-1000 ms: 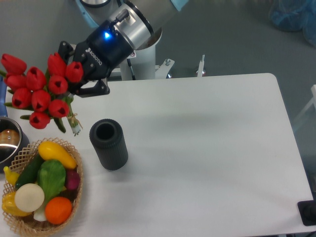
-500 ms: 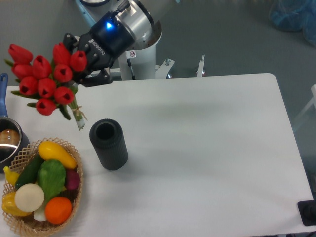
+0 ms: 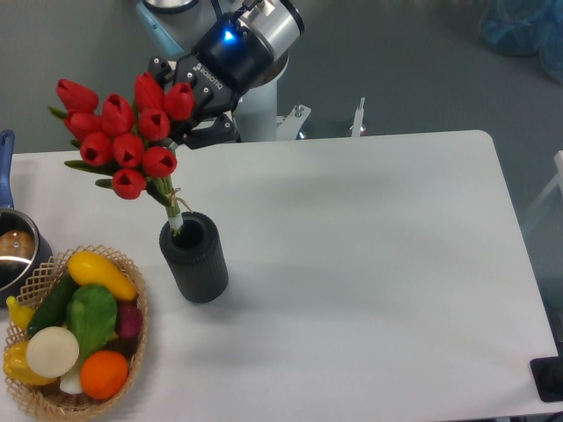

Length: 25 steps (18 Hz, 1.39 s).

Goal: Insert the flowers into the vase
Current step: 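Lower the tulip stems down into the black vase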

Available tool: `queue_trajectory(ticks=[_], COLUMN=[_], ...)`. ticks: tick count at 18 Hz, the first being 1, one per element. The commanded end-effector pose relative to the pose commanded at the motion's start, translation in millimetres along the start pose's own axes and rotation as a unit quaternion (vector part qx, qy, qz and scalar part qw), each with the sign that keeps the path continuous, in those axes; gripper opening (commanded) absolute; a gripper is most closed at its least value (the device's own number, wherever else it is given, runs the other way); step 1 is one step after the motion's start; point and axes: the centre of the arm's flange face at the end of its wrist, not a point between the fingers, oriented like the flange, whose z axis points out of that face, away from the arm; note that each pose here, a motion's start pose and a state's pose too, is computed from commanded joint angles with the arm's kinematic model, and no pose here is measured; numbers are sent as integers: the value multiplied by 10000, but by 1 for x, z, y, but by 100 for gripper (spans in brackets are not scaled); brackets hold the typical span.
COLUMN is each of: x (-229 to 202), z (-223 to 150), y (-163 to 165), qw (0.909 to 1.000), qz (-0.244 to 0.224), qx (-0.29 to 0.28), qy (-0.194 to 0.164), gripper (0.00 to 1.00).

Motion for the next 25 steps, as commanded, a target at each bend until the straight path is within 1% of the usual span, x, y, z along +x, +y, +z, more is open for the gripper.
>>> queue_trajectory(ticks=[11,23,25], x=[-1,5,2], z=[3,15,18], y=[13,46,52], qw=[10000,9995,9995], qz=[6,248,202], qx=[-51,-146,-169], qy=[10,133,154], gripper=[16,19,19])
